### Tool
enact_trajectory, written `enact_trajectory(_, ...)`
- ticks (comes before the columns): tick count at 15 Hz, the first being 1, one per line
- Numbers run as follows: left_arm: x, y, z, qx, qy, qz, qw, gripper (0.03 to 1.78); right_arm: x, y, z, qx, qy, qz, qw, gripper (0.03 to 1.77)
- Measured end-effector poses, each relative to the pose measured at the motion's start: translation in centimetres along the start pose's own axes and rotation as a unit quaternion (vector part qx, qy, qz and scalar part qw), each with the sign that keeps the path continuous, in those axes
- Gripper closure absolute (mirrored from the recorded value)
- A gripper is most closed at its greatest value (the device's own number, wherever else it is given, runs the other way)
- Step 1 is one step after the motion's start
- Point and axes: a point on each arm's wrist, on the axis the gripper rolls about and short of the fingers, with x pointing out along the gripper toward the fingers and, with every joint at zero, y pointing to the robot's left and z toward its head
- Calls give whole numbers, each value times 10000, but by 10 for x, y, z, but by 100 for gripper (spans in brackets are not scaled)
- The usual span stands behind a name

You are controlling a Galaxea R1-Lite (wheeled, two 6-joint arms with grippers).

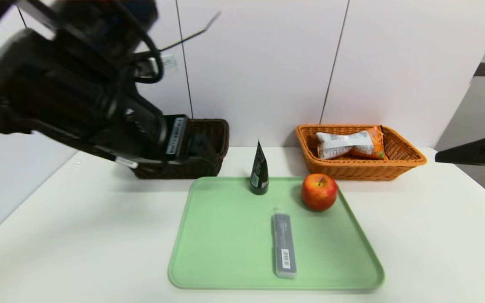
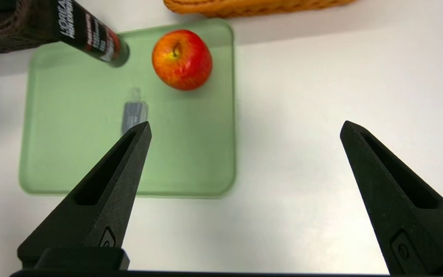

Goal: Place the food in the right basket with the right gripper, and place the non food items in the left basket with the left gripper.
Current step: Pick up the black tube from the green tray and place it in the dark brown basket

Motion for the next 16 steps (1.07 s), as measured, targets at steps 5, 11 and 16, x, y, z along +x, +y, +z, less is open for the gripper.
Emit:
enact_trajectory(5,84,-51,-7,-342,81,575,9977,12,2,-15,-9,284,-178,-67,9994,11)
enact_trajectory(11,148,-85,-40,-110,-355,1198,9921,12,8,-20,-14,371,-181,-151,9990,11)
enact_trajectory(16,164,-110,-59,64,-828,1200,9893,12,8,-24,-18,417,-158,-255,9987,11)
